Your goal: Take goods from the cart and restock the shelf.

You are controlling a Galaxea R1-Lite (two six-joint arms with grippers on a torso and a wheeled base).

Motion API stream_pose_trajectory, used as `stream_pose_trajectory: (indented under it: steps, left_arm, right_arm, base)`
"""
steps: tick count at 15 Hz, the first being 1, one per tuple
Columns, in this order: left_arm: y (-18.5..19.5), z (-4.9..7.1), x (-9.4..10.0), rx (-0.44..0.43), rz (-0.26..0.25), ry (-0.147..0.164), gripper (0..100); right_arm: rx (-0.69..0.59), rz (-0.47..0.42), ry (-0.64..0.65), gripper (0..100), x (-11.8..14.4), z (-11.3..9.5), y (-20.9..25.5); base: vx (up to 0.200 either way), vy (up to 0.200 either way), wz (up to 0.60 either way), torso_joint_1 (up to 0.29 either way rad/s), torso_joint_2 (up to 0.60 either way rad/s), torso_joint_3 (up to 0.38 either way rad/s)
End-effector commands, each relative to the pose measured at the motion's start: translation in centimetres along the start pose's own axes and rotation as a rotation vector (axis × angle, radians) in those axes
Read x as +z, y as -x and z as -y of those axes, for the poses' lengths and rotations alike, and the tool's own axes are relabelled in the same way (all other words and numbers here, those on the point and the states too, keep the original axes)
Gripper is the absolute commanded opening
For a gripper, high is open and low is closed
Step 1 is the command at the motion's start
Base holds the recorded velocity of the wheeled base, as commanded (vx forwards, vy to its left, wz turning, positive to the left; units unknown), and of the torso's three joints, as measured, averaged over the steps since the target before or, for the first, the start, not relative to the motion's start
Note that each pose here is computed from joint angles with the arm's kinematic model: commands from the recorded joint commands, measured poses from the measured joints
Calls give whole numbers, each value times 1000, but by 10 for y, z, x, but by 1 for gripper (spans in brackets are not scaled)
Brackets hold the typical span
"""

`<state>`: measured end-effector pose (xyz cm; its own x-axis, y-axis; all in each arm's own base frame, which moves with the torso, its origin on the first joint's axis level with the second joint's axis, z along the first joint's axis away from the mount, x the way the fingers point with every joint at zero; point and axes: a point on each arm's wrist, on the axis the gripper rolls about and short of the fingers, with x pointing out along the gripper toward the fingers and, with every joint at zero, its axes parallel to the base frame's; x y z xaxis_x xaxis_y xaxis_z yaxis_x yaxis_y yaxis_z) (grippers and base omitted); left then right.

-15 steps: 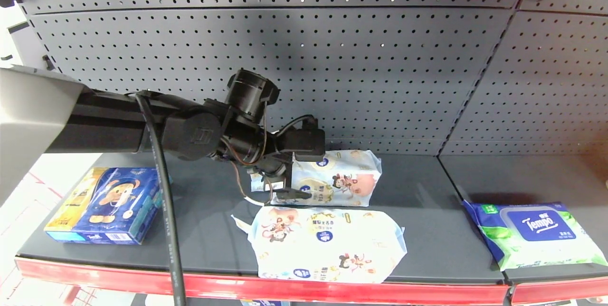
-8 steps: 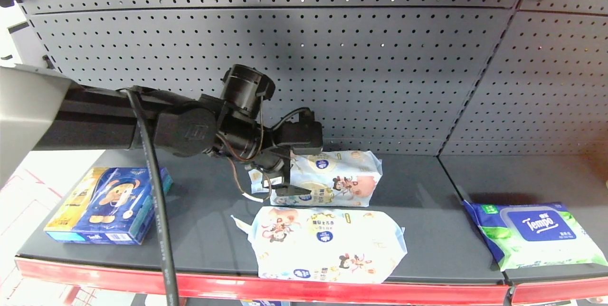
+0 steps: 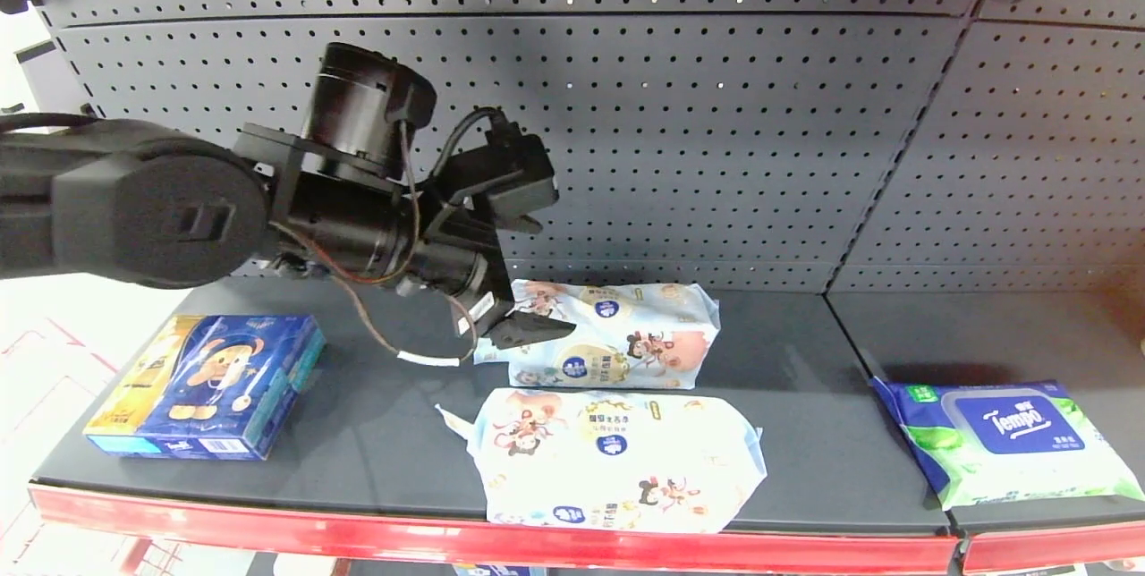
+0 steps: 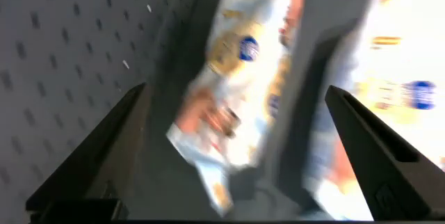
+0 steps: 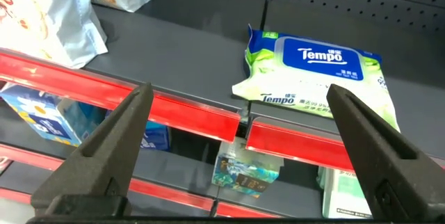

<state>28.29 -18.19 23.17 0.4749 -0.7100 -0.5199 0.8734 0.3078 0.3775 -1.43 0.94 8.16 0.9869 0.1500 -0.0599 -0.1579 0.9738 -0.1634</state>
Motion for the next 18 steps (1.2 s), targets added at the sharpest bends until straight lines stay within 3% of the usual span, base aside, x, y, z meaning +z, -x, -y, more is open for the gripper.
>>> stream_pose_trajectory:
  steps: [1, 2, 4, 6, 7, 10, 13, 15, 18]
  left_arm:
    - [49, 24, -1, 24, 25, 116, 100]
    - [72, 42, -9, 21, 25, 230, 100]
    - [107, 69, -21, 41, 39, 392, 100]
    - [139, 93, -32, 95, 64, 537, 100]
    - [151, 108, -42, 129, 46, 592, 100]
    - [158, 131, -68, 153, -19, 652, 100]
    - [160, 138, -78, 224, -48, 740, 100]
    - [148, 135, -81, 224, -99, 751, 100]
    - [130, 132, -82, 222, -177, 705, 100]
  right_arm:
    - [2, -8, -3, 100, 0, 0, -1]
    - [1, -15, -4, 100, 0, 0, -1]
    - [6, -42, -23, 100, 2, 2, -4]
    - [-2, -63, -111, 100, 28, 8, -9]
    - [-49, -92, -146, 100, 39, 13, -14]
    - [-162, -138, -146, 100, 25, 13, -14]
    - [-167, -131, -140, 100, 24, 13, -13]
    - [-166, -132, -124, 100, 24, 13, -13]
    - [-167, -117, -96, 100, 27, 13, -12]
  base:
    - [0, 0, 0, 0, 0, 0]
    - [0, 0, 0, 0, 0, 0]
    - [0, 0, 0, 0, 0, 0]
    - [0, 0, 0, 0, 0, 0]
    - [0, 0, 0, 0, 0, 0]
    - [0, 0, 0, 0, 0, 0]
    - [0, 0, 0, 0, 0, 0]
    - [0, 0, 0, 0, 0, 0]
    - [0, 0, 0, 0, 0, 0]
